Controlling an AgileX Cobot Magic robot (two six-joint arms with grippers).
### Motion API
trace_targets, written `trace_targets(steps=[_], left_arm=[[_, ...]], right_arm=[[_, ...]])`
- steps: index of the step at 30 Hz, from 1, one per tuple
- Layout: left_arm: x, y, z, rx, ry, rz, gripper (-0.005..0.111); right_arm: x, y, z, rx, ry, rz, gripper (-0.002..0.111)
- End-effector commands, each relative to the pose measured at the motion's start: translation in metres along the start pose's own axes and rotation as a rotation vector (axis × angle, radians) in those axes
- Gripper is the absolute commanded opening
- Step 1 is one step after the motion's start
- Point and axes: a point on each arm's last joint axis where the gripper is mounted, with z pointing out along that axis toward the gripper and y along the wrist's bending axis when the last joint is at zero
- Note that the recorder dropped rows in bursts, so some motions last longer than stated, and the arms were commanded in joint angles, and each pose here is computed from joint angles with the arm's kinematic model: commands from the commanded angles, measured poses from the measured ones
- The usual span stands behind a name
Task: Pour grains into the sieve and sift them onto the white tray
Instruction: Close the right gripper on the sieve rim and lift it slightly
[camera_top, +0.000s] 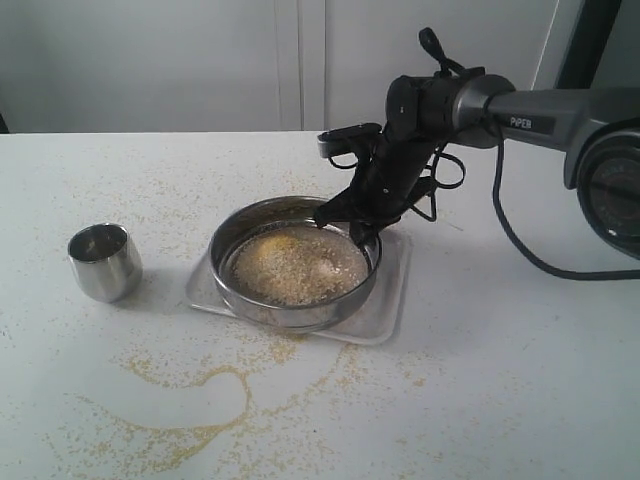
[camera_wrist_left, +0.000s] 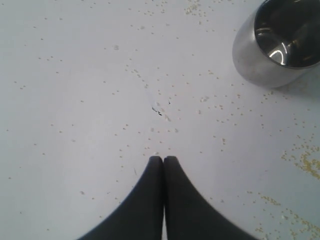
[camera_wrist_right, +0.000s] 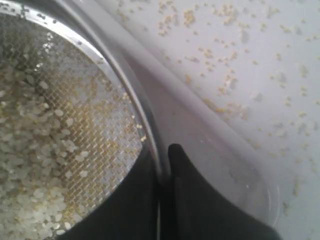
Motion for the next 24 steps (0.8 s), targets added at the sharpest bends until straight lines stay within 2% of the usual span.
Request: trace_targets(steps=[1,11,19,24], left_arm=[[0.001,0.001,-0.002,-0.001,0.001,-0.007,0.0],[0.001,0.001,-0.002,-0.001,0.001,-0.007,0.0],[0.001,0.001,-0.002,-0.001,0.001,-0.007,0.0],[0.001,0.001,-0.002,-0.001,0.001,-0.007,0.0]], right_arm=[[0.0,0.0,0.0,-0.003,0.007,-0.003,0.0],[-0.001,0.004,-0.023,-0.024,0.017,-0.004,0.0],[-0.009,0.016,-0.054,-0.117,-0.06,0.051,0.0],[-0.008,0.012,-0.059,-0.117,-0.051,0.064,0.0]])
